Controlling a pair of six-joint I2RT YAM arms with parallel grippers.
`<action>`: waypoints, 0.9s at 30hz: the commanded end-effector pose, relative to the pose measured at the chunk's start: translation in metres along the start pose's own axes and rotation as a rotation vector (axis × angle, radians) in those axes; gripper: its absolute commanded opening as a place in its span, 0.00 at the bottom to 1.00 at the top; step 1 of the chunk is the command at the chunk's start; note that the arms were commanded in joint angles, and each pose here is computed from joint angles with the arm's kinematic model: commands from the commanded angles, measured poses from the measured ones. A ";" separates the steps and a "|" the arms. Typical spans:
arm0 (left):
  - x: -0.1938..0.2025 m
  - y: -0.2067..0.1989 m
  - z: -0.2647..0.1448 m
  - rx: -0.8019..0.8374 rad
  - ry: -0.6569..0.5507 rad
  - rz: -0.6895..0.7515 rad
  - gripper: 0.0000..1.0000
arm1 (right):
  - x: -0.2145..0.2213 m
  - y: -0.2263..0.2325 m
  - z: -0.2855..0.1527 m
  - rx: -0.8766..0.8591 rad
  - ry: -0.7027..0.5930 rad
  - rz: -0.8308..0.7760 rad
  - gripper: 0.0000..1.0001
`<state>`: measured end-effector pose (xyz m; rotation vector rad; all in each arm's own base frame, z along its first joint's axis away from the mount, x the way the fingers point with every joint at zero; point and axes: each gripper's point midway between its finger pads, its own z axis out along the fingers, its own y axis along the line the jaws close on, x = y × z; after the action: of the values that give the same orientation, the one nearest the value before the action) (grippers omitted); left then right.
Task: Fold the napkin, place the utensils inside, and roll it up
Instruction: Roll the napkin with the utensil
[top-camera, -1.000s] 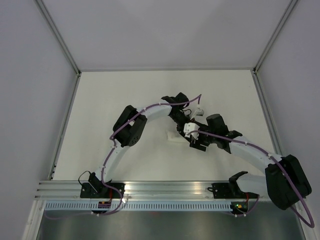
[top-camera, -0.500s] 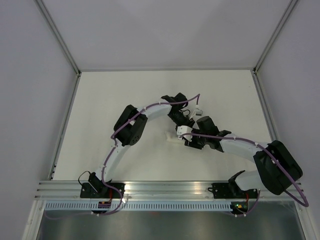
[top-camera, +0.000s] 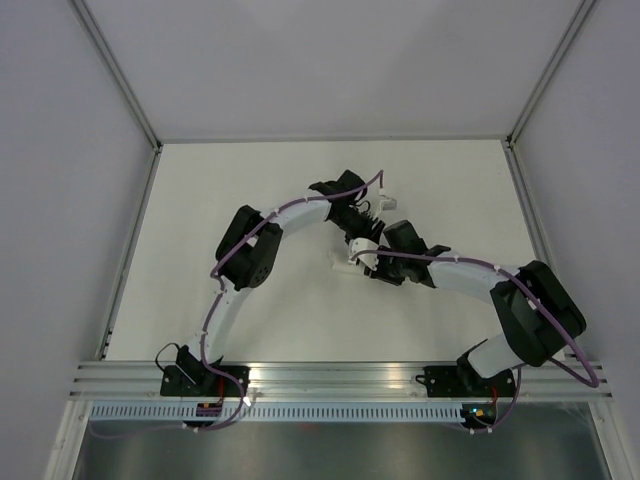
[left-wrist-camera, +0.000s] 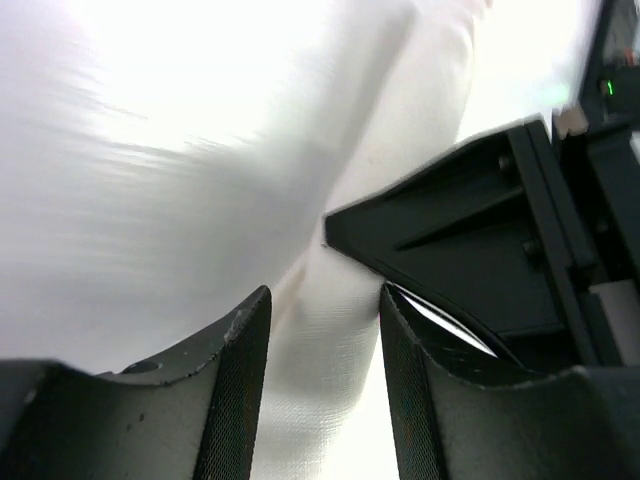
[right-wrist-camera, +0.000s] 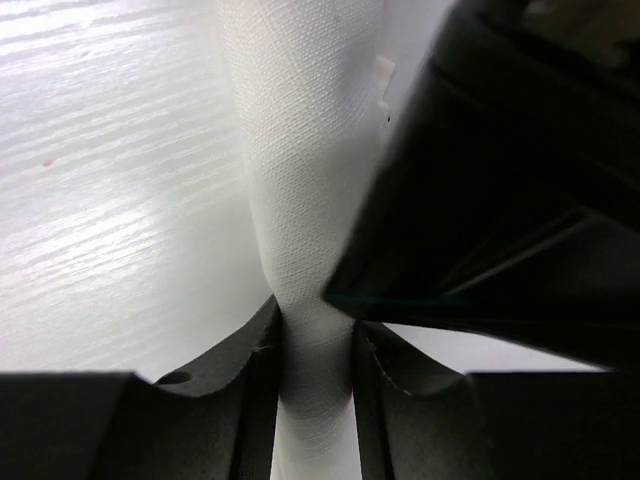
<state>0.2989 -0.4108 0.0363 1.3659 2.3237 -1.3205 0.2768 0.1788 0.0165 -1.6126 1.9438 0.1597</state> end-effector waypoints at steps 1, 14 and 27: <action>-0.076 0.027 -0.065 -0.227 -0.270 0.063 0.52 | 0.017 0.023 0.003 -0.097 0.100 0.088 0.36; -0.068 0.060 -0.192 -0.672 -0.578 -0.259 0.52 | 0.022 0.014 0.026 -0.198 0.209 0.388 0.36; -0.013 0.054 -0.186 -0.702 -0.715 -0.494 0.53 | 0.001 -0.012 0.060 -0.226 0.242 0.750 0.37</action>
<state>0.3930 -0.2652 0.0998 0.2305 2.3564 -0.6711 0.3469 0.2156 0.0133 -1.0916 2.4423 0.4822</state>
